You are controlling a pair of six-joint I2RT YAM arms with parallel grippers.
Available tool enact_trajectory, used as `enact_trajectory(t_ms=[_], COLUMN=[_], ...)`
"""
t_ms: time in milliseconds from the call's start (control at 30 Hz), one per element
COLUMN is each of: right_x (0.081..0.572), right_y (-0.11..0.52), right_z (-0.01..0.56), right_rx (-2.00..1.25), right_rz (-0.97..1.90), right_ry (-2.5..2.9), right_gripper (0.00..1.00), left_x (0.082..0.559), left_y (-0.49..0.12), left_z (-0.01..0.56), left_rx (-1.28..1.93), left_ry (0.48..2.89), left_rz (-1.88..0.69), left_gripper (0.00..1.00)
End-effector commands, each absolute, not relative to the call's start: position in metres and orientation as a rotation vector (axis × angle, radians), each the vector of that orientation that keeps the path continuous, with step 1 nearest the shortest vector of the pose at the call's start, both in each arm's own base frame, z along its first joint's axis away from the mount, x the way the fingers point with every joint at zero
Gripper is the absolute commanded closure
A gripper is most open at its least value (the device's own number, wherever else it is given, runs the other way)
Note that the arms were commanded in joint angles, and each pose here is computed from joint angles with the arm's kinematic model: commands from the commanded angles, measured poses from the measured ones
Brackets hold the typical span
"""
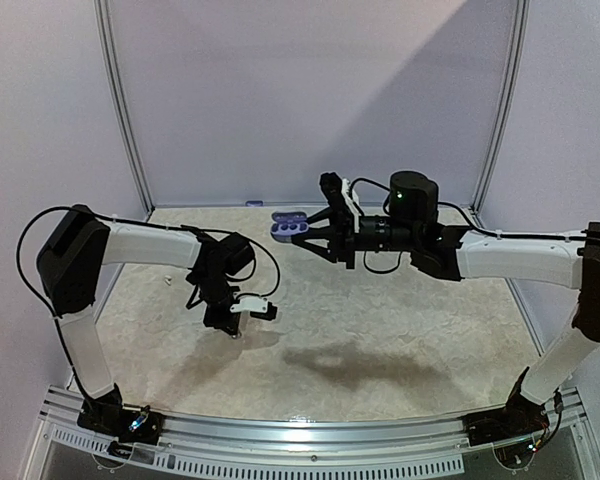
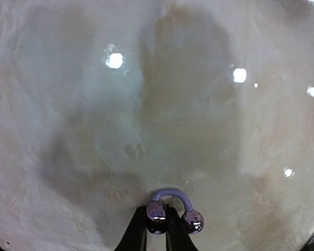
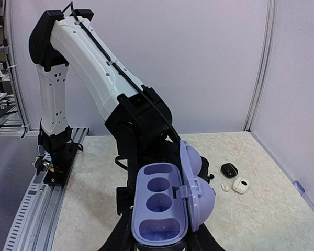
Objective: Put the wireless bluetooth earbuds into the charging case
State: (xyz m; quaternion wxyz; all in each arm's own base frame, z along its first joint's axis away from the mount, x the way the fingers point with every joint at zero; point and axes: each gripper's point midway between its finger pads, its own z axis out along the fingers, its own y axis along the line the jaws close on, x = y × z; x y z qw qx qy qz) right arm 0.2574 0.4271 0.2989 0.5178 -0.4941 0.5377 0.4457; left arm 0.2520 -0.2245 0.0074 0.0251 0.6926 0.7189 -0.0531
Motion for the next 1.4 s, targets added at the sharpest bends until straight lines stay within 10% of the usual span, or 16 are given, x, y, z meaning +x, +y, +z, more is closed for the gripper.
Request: enact_trajectory(t_ms=[0,533,933,1367], right_x=[0.251,0.237,0.235,0.237], right_y=[0.418,0.368,0.364,0.368], right_z=[0.302,0.3,0.307,0.312], right_rx=[-1.191,-1.115,-1.103,-1.103], right_rz=[1.037,0.872,0.863,0.881], right_ry=[1.304,1.357,1.335,1.345], right_gripper=[1.0,1.0,1.0,1.0], left_x=[0.251,0.269,0.242,0.228], left_y=[-0.284,-0.354,-0.326,-0.284], left_z=[0.005,0.003,0.011,0.05], left_rx=[1.906,1.702,1.899,1.856], left_ry=[2.322,2.292,2.268,2.323], left_rz=[-0.269,-0.248,-0.186,-0.26], left_gripper=[0.97,0.96,0.49,0.46])
